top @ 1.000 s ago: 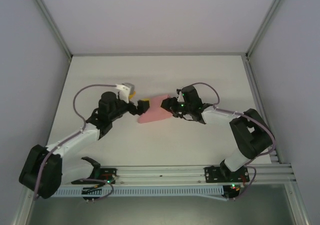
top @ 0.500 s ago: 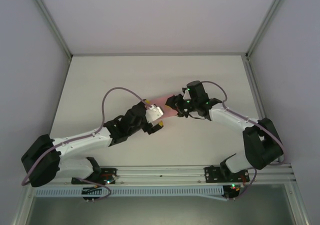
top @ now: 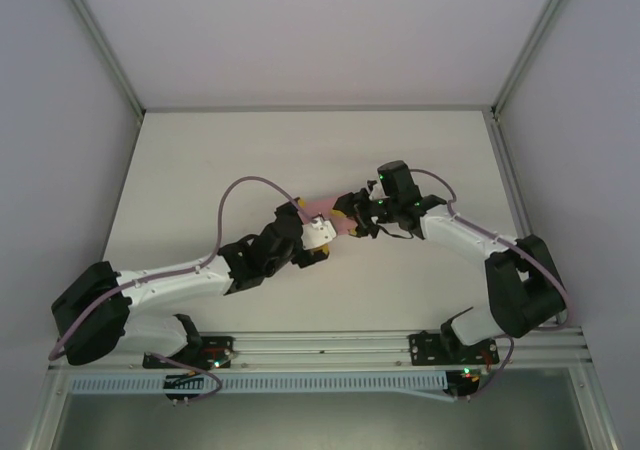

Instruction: Assemble paper box

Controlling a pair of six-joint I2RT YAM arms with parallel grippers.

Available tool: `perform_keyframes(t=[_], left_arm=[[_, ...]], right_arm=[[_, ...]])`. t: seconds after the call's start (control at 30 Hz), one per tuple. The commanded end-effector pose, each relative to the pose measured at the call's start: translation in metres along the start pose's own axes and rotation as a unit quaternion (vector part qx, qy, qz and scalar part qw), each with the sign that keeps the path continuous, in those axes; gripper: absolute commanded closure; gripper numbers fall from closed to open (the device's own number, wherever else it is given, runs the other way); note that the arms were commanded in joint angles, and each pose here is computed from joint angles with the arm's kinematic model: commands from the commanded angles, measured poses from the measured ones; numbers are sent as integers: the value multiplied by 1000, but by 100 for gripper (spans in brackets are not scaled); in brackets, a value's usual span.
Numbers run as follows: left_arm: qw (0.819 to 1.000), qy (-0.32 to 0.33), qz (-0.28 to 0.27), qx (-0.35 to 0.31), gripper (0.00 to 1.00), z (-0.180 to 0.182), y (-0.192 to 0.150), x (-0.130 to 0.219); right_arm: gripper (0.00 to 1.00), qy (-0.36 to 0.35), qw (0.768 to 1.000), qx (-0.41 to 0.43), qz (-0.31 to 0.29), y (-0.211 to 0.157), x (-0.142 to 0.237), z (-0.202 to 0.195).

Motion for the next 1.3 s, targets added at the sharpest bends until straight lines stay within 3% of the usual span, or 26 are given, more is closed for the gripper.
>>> perform_keyframes(t=[0.0, 0.27, 0.43, 0.57, 0.8, 0.93, 1.07, 1.2, 1.27], left_arm=[[999, 28, -13, -11, 0, 7, 9, 2], [999, 19, 20, -34, 0, 0, 6, -6], [996, 74, 37, -45, 0, 7, -2, -6], [995, 81, 43, -44, 3, 11, -9, -2], [996, 72, 41, -45, 31, 11, -5, -2], [996, 59, 47, -50, 37, 9, -5, -4], [997, 19, 54, -45, 43, 6, -4, -4], [998, -22, 58, -25, 53, 8, -7, -3], [996, -56, 60, -21, 54, 8, -8, -2]], right_arm=[[65, 21, 999, -19, 29, 0, -1, 10], [67, 31, 998, -37, 34, 5, 2, 11], [68, 34, 996, -51, 72, 1, 1, 12], [67, 26, 996, -51, 75, -3, 4, 8], [59, 21, 995, -51, 81, -6, 6, 5], [43, 22, 996, -38, 77, -8, 9, 7], [37, 17, 999, -10, 39, -6, 18, 10], [32, 3, 999, 20, -33, 6, 37, 7], [30, -10, 996, 44, -77, 10, 50, 5]])
Point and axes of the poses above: each hand's point on the last joint's axis, 136 mm out from that joint toward the fingers, its own x axis back along the fingers, its own z axis along the line the jaws close on, y = z × x, the point moved 8 cm from there along x, back along the fingers, and after that the axes turned 1 degree about -x, right-handed, at the moved point
